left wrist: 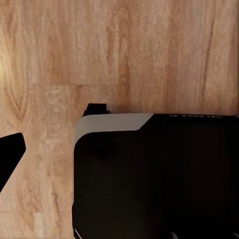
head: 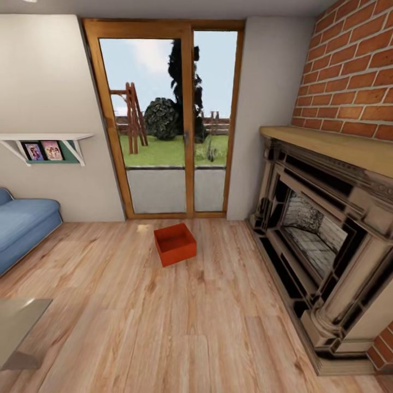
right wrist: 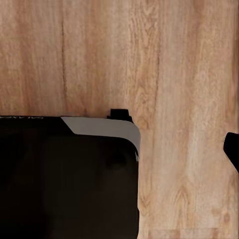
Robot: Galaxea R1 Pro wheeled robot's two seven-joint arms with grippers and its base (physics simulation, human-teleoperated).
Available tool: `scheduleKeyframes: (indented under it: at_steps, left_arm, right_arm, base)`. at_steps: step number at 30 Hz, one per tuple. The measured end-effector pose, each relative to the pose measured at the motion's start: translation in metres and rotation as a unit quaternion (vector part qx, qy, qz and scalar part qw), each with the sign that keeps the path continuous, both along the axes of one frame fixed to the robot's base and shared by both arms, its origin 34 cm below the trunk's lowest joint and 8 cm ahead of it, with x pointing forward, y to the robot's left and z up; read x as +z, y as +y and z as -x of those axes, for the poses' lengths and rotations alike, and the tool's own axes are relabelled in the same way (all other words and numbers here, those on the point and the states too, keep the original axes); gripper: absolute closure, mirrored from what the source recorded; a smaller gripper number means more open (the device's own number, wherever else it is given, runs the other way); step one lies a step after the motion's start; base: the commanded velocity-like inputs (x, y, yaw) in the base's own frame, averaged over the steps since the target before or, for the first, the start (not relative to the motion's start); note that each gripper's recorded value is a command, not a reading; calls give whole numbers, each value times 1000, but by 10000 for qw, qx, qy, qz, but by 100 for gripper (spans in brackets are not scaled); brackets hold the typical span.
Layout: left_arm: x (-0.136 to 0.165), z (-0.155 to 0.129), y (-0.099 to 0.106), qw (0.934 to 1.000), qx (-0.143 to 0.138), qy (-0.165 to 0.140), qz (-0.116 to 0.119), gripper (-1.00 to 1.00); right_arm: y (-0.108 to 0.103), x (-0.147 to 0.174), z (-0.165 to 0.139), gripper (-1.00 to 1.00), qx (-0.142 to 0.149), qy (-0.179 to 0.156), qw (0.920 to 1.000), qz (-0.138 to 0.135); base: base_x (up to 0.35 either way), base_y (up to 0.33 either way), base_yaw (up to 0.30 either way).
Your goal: Move the two storage containers from the living room to the garage. In the garage, place one container on the floor and stack the other container on top of it (either order is fine).
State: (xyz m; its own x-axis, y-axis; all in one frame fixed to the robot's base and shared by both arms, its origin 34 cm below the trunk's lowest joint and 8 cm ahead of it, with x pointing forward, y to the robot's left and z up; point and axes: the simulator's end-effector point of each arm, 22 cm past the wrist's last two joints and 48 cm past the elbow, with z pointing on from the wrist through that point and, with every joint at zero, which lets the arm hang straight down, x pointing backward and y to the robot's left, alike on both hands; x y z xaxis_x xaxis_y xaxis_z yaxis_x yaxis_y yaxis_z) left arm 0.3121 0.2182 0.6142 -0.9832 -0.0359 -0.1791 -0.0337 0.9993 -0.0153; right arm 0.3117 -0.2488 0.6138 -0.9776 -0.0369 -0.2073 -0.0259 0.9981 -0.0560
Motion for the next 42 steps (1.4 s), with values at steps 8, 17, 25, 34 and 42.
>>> scheduleKeyframes:
  at_steps: [8,17,25,34,42]
  left_arm:
    - [0,0,1,10000,14,0,-2,-100]
    - [0,0,1,10000,18,-1,-1,-100]
    - [0,0,1,10000,20,-4,-3,-100]
    - [0,-1,1,10000,19,-5,-3,-100]
    - [0,0,1,10000,26,-4,-2,-100]
  right_arm:
    - [0,0,0,-100,-5,-2,10000,2]
    - [0,0,0,-100,-4,-6,10000,2]
    - [0,0,-1,-100,-1,-7,10000,1]
    - [0,0,0,-100,-4,-5,10000,0]
    - [0,0,-1,-100,-1,-6,10000,1]
  base:
    - [258,-231,0]
    - [260,-230,24]
    - [194,-116,217]
    - [22,-5,251]
    - [1,0,252]
